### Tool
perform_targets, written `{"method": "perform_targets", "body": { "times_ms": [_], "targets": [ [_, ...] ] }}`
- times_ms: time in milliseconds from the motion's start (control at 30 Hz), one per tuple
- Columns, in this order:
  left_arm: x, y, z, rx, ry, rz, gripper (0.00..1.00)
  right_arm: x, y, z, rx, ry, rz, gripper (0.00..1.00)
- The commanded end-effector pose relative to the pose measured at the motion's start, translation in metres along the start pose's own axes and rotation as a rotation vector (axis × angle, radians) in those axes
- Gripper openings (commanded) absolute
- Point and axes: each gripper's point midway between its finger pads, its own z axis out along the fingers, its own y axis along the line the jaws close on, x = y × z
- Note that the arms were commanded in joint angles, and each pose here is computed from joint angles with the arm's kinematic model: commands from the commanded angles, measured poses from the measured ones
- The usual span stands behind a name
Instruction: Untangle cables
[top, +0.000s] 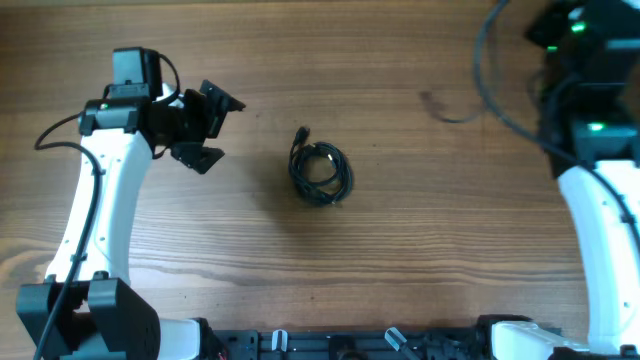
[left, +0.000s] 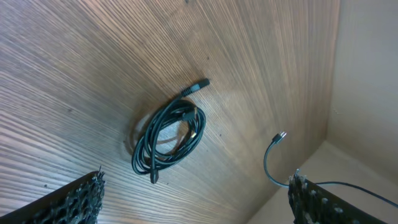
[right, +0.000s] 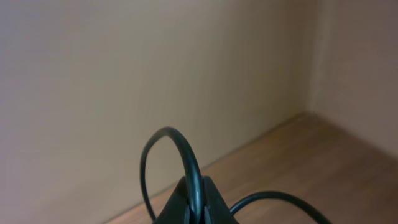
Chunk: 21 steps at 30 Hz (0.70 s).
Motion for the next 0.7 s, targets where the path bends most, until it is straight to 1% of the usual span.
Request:
{"method": "perform_targets", "body": {
  "times_ms": [0,33,67,100,167,200,233,267,333,367,400,433,467,500,533,567,600,667],
  "targets": [
    [0.012,-0.012,0.005,0.014,0.001,0.085,0.96,-0.033,-0.023,0.015,-0.007,0.003,-0.050,0.04],
    [0.015,-0.016,0.008,0.014,-0.004,0.107,0.97,-0.032,-0.019,0.024,-0.057,0.043,-0.052,0.04],
    [0.016,-0.018,0.010,0.007,-0.015,0.122,0.96,-0.022,-0.011,0.034,-0.126,0.103,-0.067,0.04],
    [0.018,-0.018,0.012,-0.002,-0.025,0.136,0.96,-0.009,-0.011,0.047,-0.139,0.166,-0.070,0.04],
    [0.025,-0.019,0.017,-0.027,-0.034,0.167,0.97,0.028,-0.025,0.075,-0.092,0.263,-0.113,0.04],
    [0.029,-0.020,0.019,-0.032,-0.034,0.179,0.98,0.054,-0.033,0.089,-0.079,0.330,-0.179,0.04],
    [0.029,-0.020,0.020,-0.035,-0.036,0.183,0.98,0.075,-0.048,0.100,-0.017,0.379,-0.236,0.04],
    [0.029,-0.020,0.020,-0.038,-0.039,0.184,0.98,0.089,-0.065,0.106,0.068,0.413,-0.254,0.04],
    [0.029,-0.020,0.020,-0.038,-0.039,0.184,0.98,0.100,-0.063,0.110,0.049,0.443,-0.255,0.04],
    [0.029,-0.021,0.020,-0.035,-0.041,0.185,0.98,0.107,-0.028,0.106,-0.150,0.471,-0.208,0.04],
    [0.029,-0.021,0.020,-0.035,-0.041,0.186,0.99,0.110,-0.005,0.099,-0.288,0.491,-0.171,0.04],
    [0.029,-0.021,0.020,-0.034,-0.041,0.186,0.99,0.112,0.032,0.082,-0.498,0.538,-0.046,0.04],
    [0.029,-0.021,0.020,-0.035,-0.041,0.185,0.98,0.112,0.055,0.066,-0.610,0.605,0.107,0.04],
    [0.029,-0.021,0.020,-0.035,-0.041,0.185,0.99,0.112,0.070,0.055,-0.687,0.641,0.158,0.04],
    [0.029,-0.021,0.020,-0.035,-0.041,0.185,0.99,0.112,0.079,0.049,-0.729,0.652,0.161,0.04],
    [0.029,-0.021,0.020,-0.035,-0.041,0.185,0.98,0.114,0.078,0.052,-0.700,0.645,0.150,0.04],
    [0.029,-0.021,0.020,-0.035,-0.041,0.185,0.98,0.115,0.070,0.060,-0.634,0.625,0.135,0.04],
    [0.029,-0.021,0.020,-0.034,-0.041,0.186,0.99,0.104,0.042,0.092,-0.434,0.503,0.076,0.04]
  ]
}}
